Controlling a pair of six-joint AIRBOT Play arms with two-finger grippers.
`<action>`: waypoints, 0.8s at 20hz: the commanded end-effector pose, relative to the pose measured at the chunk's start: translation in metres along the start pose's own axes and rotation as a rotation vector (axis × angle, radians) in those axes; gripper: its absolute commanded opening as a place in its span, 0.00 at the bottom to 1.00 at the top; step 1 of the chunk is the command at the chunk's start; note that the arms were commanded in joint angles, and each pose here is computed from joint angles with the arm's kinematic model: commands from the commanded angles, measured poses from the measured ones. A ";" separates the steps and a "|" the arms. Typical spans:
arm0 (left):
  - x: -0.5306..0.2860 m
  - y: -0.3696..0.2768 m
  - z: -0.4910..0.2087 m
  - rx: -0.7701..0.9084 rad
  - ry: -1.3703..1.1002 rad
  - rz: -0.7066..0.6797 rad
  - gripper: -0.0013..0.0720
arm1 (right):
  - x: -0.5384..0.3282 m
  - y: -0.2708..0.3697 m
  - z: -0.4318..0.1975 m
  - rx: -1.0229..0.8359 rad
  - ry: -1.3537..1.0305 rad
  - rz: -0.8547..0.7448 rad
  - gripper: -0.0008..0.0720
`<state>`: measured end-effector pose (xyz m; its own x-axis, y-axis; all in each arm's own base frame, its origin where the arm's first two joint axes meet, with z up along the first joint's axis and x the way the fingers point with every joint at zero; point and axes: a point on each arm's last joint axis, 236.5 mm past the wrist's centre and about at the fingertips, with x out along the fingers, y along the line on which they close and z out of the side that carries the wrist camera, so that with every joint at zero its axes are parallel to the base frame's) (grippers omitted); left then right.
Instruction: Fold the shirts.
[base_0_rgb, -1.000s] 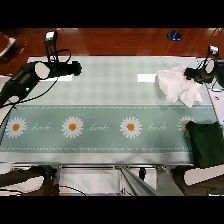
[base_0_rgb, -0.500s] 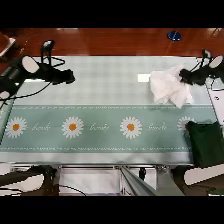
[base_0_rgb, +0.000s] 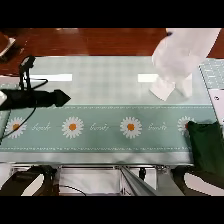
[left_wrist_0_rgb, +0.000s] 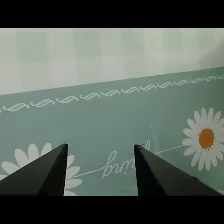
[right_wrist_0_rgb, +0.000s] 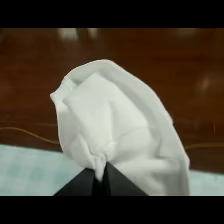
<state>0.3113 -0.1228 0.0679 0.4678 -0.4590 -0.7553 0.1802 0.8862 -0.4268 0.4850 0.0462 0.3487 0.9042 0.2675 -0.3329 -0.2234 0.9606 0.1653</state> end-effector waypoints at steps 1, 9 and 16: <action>-0.004 -0.014 -0.029 -0.007 -0.075 -0.046 0.71 | -0.079 0.072 0.064 -0.128 -0.195 0.102 0.04; 0.001 -0.011 -0.026 -0.027 -0.102 -0.047 0.71 | -0.117 0.190 -0.005 -0.250 0.024 0.415 0.04; 0.001 -0.011 -0.023 -0.028 -0.116 -0.044 0.71 | -0.024 0.285 -0.248 -0.112 0.490 0.599 0.04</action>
<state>0.2888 -0.1343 0.0599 0.5523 -0.4869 -0.6767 0.1801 0.8622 -0.4734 0.3264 0.2905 0.2597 0.4511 0.7156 -0.5334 -0.7135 0.6482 0.2662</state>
